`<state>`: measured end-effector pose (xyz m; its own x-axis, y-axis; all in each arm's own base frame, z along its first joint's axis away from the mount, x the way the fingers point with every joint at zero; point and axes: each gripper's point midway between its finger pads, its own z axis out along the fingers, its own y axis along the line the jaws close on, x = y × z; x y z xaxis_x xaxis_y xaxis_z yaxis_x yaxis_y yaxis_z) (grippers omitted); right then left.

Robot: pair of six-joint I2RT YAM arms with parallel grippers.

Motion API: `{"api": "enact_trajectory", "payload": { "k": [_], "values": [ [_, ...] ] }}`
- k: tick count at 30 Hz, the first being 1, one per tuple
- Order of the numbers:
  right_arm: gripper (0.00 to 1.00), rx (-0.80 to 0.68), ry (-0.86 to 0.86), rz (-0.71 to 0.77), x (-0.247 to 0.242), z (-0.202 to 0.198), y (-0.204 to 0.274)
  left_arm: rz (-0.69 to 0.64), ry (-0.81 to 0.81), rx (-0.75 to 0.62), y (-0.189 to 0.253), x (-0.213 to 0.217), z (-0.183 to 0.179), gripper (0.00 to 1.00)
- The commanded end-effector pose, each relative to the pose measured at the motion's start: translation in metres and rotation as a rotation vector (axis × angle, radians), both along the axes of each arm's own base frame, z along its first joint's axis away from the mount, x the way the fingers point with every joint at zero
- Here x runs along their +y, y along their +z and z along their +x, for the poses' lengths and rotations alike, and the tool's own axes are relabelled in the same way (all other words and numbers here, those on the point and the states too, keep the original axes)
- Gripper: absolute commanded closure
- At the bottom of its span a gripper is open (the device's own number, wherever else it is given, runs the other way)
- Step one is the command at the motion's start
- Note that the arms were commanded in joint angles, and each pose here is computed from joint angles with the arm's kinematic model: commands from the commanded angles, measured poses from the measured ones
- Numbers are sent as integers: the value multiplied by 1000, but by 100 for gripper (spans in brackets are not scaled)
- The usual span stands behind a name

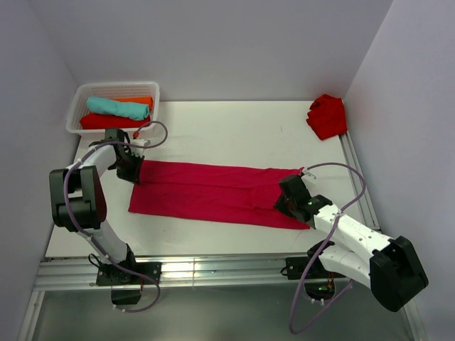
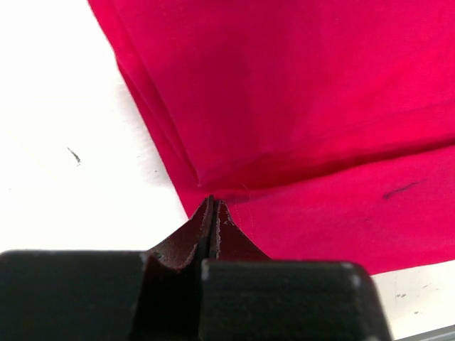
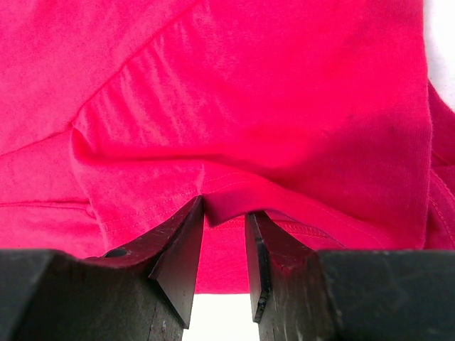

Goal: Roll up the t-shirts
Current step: Fold the tshirt

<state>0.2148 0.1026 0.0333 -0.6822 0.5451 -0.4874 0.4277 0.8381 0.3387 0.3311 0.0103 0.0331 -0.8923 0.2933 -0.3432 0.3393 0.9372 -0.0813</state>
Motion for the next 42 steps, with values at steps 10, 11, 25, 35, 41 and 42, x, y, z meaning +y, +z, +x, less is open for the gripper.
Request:
{"api": "enact_trajectory", "payload": {
  "k": [10,11,25,35,41,42],
  "values": [
    [62,-8,-10,-1,-3,3,-3,37,34,-43,4,14,9,100],
    [62,-8,-11,0,-3,3,-3,39,33,-44,3,14,10,100],
    [50,-69,-29,-9,-5,17,34,-46,-24,-105,36,-1,20,59],
    [40,-152,-78,-47,-32,43,100,-118,-128,-193,93,-19,15,51],
    [40,-69,-102,-70,-44,51,78,-178,-168,-220,108,-31,16,51],
    [40,-27,-121,-90,-51,48,67,-196,-180,-227,112,-34,18,51]
  ]
}}
